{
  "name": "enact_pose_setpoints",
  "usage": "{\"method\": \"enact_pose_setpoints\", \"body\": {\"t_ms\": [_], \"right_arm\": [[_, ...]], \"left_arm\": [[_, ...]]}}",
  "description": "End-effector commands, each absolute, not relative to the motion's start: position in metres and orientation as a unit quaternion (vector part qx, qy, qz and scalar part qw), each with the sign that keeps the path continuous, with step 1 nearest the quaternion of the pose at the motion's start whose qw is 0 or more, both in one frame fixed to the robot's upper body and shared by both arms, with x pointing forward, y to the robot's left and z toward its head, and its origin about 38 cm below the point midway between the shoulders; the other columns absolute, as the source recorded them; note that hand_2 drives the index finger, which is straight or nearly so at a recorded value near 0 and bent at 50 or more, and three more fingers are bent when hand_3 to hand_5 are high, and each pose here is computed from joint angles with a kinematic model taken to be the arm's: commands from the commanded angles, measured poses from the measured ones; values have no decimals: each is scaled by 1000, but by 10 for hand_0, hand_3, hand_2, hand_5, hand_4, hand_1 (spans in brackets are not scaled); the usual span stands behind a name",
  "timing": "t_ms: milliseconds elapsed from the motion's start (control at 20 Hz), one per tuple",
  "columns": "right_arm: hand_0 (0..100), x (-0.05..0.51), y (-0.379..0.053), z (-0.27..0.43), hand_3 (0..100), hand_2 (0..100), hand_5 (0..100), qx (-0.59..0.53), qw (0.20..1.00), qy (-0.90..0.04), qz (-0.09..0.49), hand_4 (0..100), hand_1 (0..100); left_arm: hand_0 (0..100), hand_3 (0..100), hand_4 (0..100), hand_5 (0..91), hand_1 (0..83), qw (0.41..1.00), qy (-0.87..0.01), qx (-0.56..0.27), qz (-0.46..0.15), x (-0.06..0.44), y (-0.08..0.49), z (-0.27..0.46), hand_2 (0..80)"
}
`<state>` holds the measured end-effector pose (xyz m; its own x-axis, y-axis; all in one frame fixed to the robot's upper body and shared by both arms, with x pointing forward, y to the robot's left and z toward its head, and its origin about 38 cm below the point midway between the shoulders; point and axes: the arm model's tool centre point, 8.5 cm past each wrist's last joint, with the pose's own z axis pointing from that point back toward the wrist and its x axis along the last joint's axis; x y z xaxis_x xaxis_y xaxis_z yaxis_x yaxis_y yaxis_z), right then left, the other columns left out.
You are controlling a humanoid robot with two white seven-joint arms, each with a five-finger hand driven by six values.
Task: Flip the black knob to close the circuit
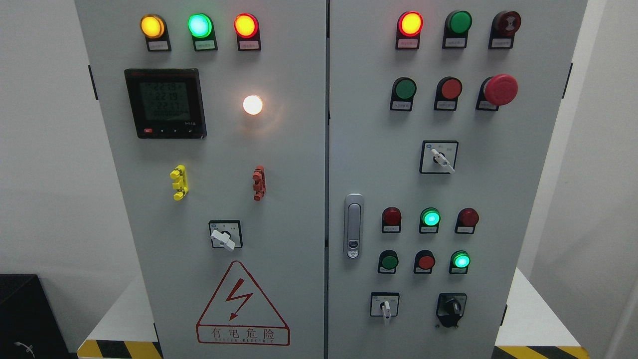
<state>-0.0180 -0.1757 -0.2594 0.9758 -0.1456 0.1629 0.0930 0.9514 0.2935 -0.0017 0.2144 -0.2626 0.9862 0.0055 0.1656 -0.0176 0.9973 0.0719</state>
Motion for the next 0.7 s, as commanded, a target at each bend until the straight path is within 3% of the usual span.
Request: {"method": "enact_pose_setpoints", "body": {"t_ms": [0, 650], "right_arm": [[0, -28, -175, -259, 0, 0, 0, 144, 985, -77, -57, 0, 206], [0, -11, -174, -259, 0, 0, 0, 149, 982, -107, -42, 0, 203]], "left_arm": [[120, 0, 0, 0, 556, 997, -73, 33, -15, -9, 213, -262, 0], [120, 0, 0, 0, 556, 997, -73, 34, -15, -9, 214, -262, 0]]}}
